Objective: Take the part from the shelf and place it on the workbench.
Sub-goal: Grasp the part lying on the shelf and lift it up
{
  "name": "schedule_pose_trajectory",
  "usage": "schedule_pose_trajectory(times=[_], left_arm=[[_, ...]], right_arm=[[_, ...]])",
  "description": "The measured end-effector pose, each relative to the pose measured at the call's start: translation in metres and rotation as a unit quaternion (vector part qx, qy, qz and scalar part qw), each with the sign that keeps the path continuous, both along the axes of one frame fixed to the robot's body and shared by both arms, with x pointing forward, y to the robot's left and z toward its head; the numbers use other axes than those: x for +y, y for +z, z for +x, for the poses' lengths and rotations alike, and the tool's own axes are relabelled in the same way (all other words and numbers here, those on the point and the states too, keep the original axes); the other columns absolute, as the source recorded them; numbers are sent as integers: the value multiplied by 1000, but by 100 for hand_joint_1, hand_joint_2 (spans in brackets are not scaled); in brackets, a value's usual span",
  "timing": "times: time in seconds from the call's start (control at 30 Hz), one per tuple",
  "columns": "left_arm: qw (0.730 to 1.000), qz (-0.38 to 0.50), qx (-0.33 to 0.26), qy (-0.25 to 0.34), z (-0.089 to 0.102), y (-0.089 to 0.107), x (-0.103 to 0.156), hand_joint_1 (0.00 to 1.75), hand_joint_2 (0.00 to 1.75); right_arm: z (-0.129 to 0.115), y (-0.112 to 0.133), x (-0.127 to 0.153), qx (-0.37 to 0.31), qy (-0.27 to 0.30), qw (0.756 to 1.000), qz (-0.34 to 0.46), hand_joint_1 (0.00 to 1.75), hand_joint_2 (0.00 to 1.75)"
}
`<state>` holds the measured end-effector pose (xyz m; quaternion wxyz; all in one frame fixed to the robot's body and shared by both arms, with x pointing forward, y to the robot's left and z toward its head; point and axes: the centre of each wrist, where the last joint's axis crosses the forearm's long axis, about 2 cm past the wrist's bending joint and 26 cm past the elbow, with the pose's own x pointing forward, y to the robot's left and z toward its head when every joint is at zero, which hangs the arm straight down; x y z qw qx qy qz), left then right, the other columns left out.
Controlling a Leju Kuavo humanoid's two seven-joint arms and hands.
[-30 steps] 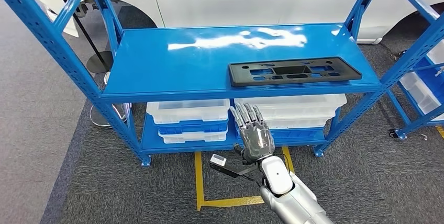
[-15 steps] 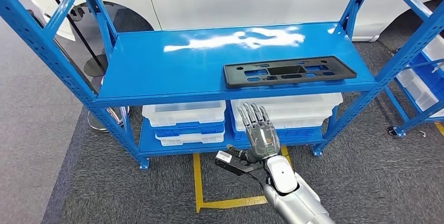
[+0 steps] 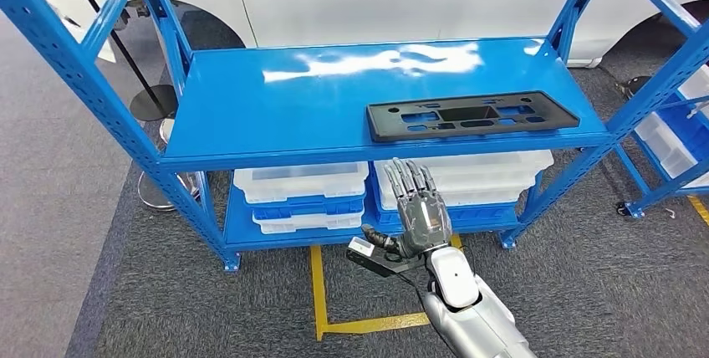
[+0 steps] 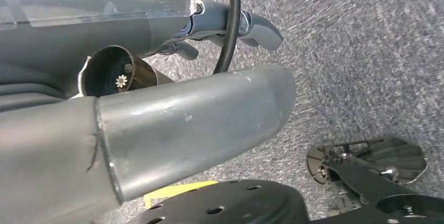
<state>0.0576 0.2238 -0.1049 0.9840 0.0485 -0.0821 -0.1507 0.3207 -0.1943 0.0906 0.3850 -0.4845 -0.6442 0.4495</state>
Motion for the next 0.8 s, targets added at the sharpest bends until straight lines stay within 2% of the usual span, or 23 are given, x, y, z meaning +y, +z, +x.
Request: schedule_pose_trajectory(times=[0.77,0.8], left_arm=[[1000,4,0,-8,1,0,1,0,0],[1000,4,0,-9,1,0,1,0,0]], right_arm=[[-1,4,0,-18,-6,1000,9,0,0],[-2,4,0,-19,-7,1000,9,0,44]])
